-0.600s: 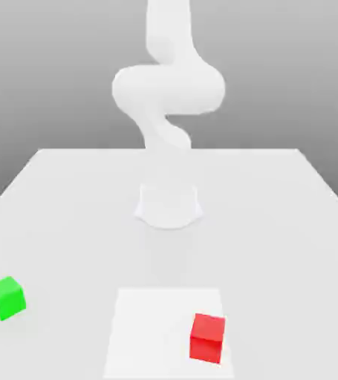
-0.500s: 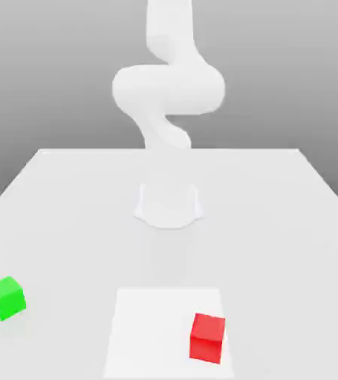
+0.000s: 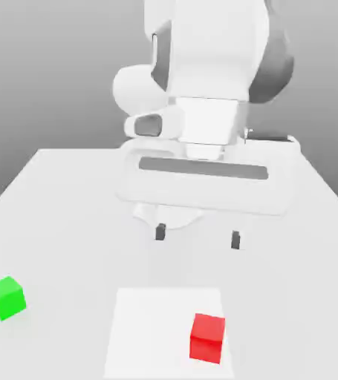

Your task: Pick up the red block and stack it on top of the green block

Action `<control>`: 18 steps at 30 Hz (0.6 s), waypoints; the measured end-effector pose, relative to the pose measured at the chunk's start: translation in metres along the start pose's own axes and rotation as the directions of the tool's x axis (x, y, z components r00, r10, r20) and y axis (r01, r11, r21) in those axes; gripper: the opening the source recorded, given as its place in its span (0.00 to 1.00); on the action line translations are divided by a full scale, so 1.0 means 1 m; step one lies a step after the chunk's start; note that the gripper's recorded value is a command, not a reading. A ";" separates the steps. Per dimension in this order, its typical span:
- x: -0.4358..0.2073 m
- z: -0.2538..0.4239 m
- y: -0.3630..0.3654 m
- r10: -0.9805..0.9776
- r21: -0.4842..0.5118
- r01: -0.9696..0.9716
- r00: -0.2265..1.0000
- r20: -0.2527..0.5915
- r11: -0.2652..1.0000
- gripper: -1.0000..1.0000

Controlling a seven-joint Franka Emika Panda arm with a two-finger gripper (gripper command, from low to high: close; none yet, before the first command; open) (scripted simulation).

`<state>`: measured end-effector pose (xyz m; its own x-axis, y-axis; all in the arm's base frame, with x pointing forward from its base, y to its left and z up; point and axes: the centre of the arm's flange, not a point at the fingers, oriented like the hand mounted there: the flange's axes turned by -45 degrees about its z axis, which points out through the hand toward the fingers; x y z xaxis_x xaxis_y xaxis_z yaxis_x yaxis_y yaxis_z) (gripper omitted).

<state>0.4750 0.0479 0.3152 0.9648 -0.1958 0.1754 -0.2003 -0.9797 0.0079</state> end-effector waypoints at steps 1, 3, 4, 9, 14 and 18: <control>-0.007 0.018 -0.002 0.007 0.000 -0.007 1.000 0.030 1.000 0.50; -0.023 0.053 -0.006 0.023 0.000 -0.023 0.996 0.091 1.000 0.50; -0.032 0.070 -0.008 0.031 0.000 -0.032 0.992 0.122 1.000 0.50; -0.054 0.136 -0.011 0.050 0.001 -0.051 0.984 0.173 0.999 0.50; -0.059 0.157 -0.011 0.049 0.000 -0.050 0.983 0.174 0.999 0.00; -0.060 0.158 -0.011 0.049 0.000 -0.050 0.983 0.174 0.999 0.00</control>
<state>0.4466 0.0632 0.1488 0.9686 -0.2485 0.0014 -0.2485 -0.9686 -0.0013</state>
